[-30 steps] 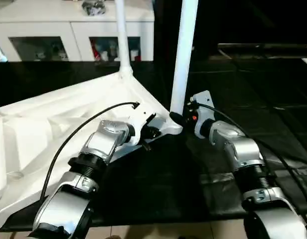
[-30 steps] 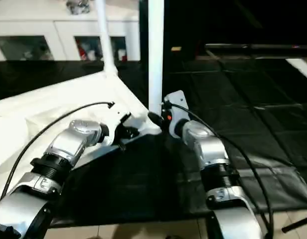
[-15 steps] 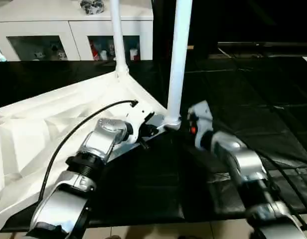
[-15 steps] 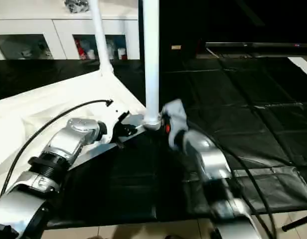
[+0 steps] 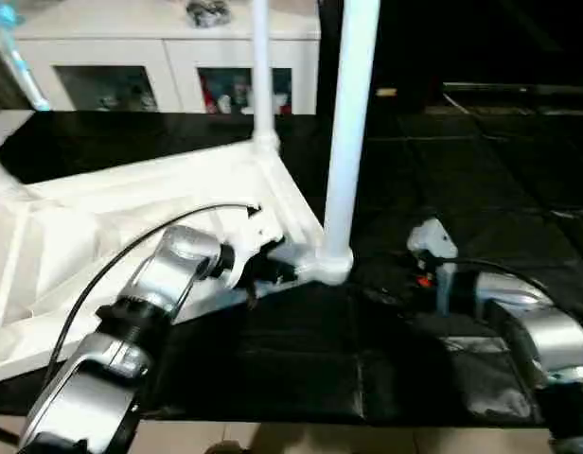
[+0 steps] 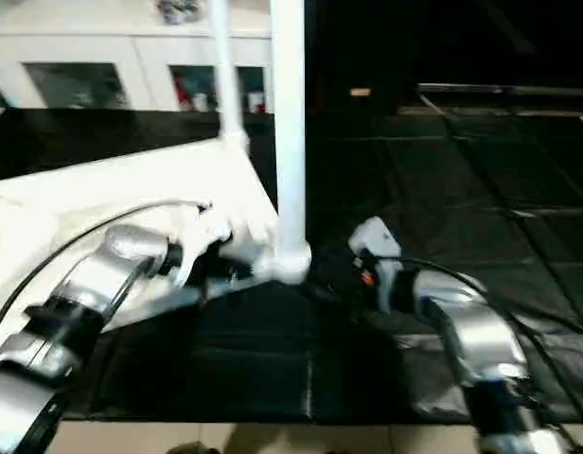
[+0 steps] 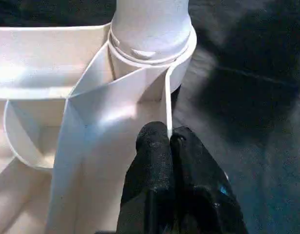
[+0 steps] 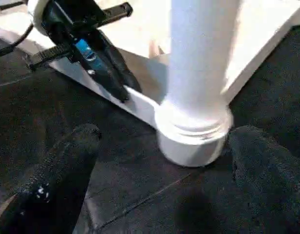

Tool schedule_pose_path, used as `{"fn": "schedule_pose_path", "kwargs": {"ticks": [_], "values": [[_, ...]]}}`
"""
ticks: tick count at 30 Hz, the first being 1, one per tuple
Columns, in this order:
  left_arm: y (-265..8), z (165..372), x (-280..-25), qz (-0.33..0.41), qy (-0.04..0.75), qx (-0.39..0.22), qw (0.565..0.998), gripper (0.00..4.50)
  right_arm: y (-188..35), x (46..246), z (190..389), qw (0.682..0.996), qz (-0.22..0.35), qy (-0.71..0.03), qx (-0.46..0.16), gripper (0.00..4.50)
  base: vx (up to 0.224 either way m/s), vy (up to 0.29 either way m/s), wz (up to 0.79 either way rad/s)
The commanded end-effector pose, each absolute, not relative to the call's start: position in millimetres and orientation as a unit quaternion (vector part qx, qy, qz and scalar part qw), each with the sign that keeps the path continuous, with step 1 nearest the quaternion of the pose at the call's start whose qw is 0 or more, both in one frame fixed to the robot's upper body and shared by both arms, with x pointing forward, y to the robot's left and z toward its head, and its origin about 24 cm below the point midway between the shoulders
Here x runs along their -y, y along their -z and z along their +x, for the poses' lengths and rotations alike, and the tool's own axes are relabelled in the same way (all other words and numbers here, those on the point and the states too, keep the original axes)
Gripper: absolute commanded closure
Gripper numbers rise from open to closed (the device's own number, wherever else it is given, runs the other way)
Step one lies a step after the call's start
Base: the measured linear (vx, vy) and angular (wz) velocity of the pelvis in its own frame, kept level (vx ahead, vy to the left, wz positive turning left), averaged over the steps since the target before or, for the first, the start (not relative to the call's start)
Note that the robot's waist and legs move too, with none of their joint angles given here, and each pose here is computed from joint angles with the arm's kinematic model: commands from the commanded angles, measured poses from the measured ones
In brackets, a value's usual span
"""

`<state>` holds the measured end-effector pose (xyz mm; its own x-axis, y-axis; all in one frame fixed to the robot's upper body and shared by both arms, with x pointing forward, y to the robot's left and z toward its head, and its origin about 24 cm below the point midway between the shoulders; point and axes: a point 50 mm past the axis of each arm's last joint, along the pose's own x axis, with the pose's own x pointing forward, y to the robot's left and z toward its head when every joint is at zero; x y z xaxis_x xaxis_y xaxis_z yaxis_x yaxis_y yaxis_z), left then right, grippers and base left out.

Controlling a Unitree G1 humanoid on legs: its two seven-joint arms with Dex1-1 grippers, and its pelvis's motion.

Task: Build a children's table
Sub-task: Rotate leg to tighten

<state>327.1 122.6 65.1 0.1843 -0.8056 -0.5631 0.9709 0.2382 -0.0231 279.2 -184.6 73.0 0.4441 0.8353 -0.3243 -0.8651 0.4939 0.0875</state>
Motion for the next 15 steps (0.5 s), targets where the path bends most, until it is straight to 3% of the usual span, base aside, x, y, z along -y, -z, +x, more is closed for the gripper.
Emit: {"fn": "schedule_pose_path", "kwargs": {"ticks": [1,11,15], "values": [[-76.0,324.7,-116.0,0.191,0.628,-0.212,0.724,4.50,-82.5,191.3,276.7,0.845,-0.051,-0.510,-0.150,0.04,0.000,0.000,0.00],[-79.4,308.4,-118.0,0.216,0.709,-0.203,0.640,4.50,-86.1,190.7,266.8,0.779,-0.070,-0.601,-0.165,0.04,0.000,0.000,0.00],[-76.9,303.6,-113.3,0.233,0.729,-0.203,0.611,4.50,-79.7,182.0,273.2,0.754,-0.065,-0.630,-0.176,0.34,0.000,0.000,0.00]]}}
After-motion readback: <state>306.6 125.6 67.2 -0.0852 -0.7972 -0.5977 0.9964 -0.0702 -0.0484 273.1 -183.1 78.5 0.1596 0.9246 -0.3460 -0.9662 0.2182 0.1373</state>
